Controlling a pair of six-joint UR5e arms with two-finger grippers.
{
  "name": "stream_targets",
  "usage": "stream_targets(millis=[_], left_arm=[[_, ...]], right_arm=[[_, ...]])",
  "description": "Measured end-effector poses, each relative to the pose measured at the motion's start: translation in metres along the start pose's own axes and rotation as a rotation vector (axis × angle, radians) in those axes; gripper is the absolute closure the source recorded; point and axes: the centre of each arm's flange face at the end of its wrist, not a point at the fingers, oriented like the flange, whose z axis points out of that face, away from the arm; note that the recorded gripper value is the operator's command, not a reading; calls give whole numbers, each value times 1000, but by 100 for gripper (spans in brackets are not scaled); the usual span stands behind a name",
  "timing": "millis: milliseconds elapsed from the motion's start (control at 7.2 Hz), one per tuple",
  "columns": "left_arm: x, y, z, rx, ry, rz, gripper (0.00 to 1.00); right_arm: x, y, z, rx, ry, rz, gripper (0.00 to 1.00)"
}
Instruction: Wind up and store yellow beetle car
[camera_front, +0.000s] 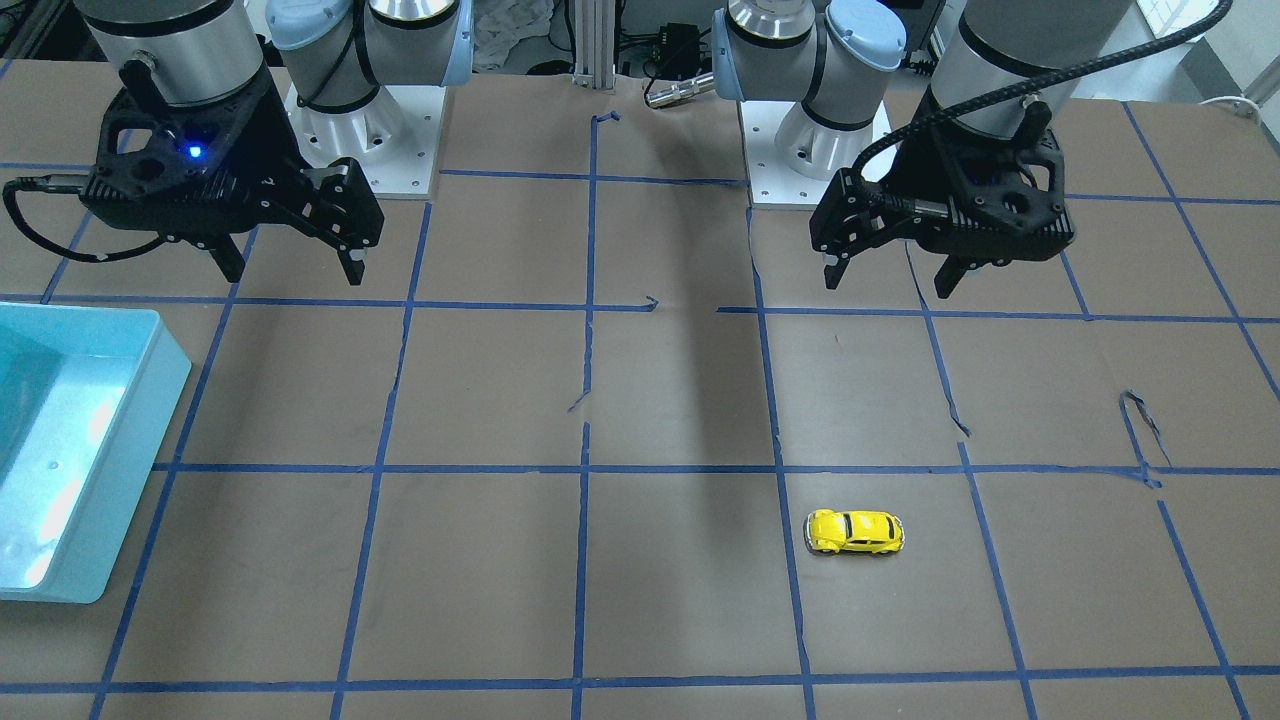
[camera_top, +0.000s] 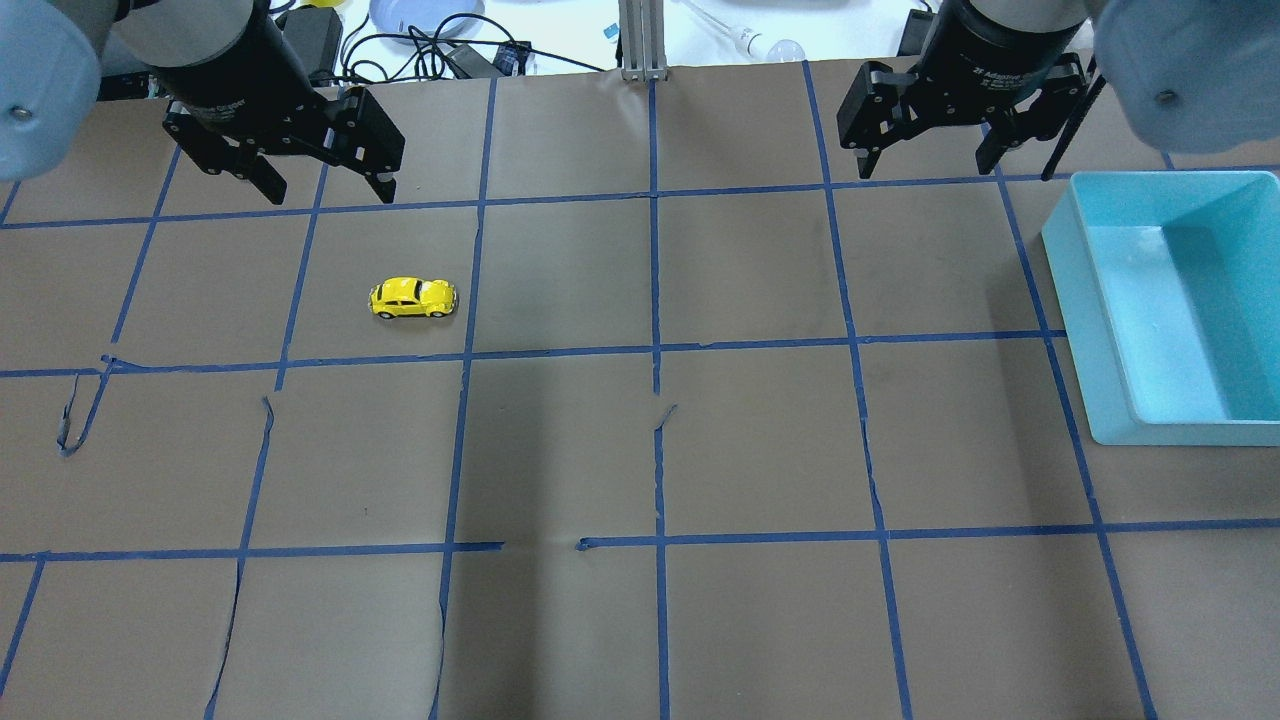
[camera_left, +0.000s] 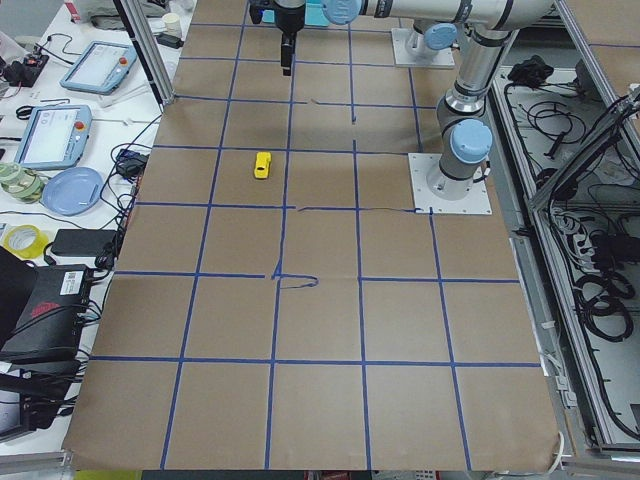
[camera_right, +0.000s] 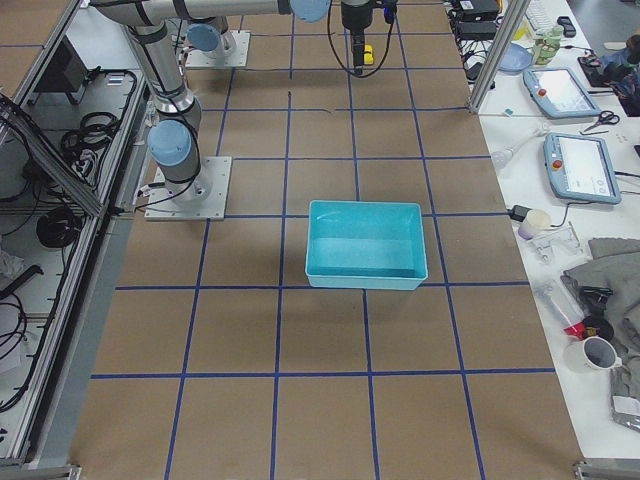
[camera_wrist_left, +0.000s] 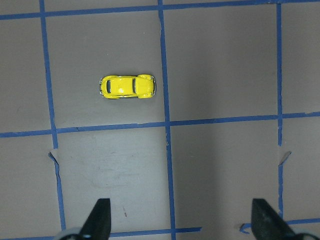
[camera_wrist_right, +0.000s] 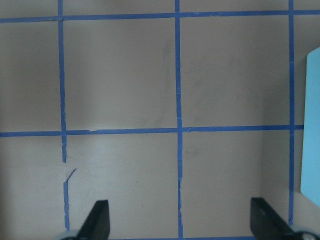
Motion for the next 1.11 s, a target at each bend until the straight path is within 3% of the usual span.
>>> stream_targets(millis=[1111], left_arm=[[3, 6, -2, -16, 7, -11, 0]], right_arm=[[0, 0, 0, 0, -2, 1, 0]])
